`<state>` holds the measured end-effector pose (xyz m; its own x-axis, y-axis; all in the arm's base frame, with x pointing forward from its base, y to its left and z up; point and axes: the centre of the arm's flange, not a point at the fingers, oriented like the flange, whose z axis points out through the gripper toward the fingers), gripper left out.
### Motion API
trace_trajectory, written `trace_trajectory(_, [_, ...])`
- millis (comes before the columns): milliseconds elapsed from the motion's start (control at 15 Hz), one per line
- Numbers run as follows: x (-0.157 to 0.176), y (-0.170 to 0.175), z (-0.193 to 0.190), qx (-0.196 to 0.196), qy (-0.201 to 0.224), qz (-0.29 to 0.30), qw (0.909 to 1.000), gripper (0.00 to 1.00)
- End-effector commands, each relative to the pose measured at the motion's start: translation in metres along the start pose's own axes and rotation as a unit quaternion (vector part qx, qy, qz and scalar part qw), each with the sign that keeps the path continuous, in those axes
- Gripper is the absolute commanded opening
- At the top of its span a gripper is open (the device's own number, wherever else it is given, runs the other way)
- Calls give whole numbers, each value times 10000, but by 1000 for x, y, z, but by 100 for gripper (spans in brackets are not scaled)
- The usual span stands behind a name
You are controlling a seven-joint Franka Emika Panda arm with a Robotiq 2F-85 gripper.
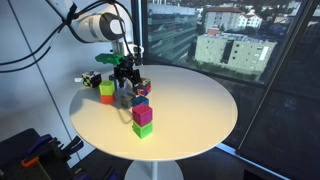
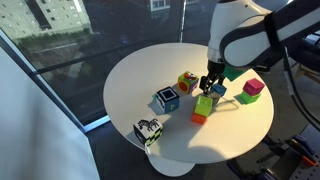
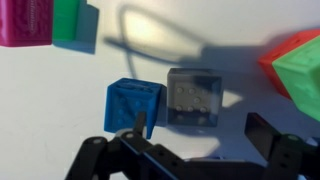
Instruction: Put the grey building block on the table
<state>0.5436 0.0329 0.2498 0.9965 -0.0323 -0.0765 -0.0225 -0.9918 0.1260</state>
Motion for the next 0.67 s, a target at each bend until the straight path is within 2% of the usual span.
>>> trace_trajectory(0, [-12, 7, -32, 38, -212, 161, 9996, 100])
trace_trajectory(600, [-55, 18, -86, -42, -1006, 173, 9948, 100])
